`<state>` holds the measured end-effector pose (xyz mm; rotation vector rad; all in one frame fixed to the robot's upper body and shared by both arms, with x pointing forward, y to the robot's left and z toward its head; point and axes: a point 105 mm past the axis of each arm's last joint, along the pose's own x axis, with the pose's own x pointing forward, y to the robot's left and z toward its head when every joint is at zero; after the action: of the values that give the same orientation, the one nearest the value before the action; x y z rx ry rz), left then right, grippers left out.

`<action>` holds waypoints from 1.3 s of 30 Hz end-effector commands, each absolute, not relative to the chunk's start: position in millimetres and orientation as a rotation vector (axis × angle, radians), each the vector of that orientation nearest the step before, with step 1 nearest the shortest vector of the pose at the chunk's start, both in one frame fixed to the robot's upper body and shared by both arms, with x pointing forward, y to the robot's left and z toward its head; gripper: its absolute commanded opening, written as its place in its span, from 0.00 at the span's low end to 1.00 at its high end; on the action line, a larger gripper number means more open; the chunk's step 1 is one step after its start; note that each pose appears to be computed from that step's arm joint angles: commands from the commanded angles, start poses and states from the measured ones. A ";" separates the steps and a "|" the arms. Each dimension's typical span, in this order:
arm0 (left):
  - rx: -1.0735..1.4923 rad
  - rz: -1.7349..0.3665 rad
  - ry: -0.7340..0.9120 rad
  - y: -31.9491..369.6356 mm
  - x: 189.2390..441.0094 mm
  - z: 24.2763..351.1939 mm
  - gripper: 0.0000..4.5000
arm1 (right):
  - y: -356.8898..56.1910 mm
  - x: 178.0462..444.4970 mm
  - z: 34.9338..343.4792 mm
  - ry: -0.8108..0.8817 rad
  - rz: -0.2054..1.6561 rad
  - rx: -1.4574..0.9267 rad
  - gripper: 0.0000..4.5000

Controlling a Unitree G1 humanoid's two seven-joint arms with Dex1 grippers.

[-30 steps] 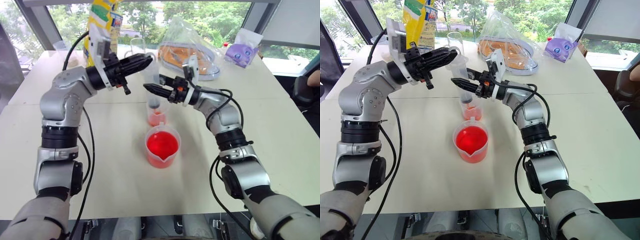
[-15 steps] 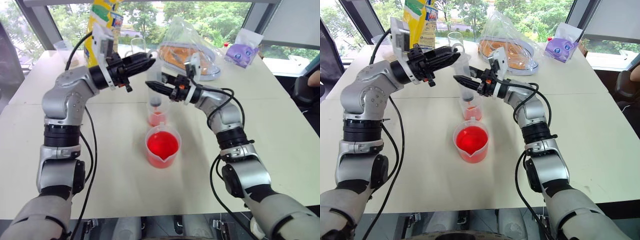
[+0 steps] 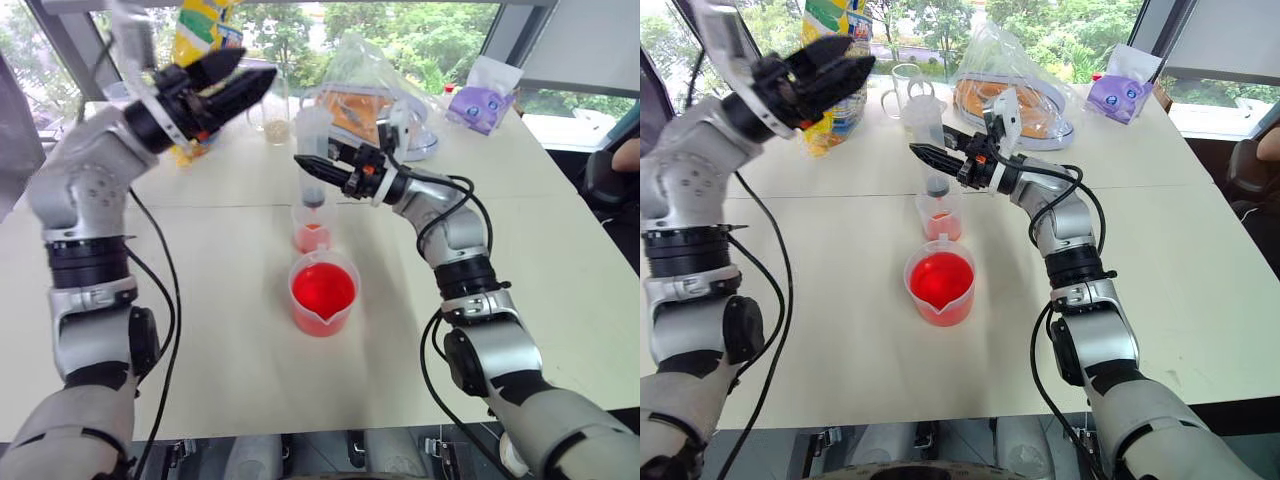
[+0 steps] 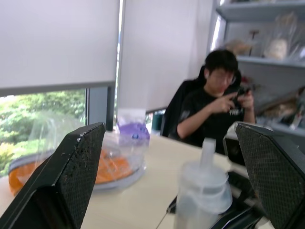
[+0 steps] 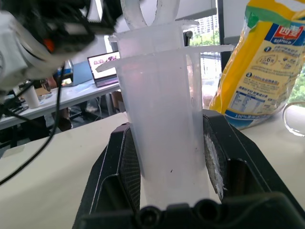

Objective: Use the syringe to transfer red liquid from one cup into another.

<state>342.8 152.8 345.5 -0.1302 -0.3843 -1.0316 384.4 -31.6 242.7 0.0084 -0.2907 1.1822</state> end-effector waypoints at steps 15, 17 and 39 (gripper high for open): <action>-0.055 -1.016 -0.234 155.9 314.3 282.1 0.99 | -41.9 381.5 279.3 -0.324 1.138 -0.039 0.33; -0.041 -1.019 -0.220 154.1 313.5 276.9 0.99 | -48.1 388.0 288.3 -0.319 1.090 -0.041 0.33; 0.034 -1.067 -0.094 149.1 292.1 231.3 0.99 | -182.8 366.4 187.2 0.895 0.442 -0.033 0.33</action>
<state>296.4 151.1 222.0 -0.0012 -0.0521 -1.0608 367.8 -182.0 179.5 -0.0136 0.9255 0.4429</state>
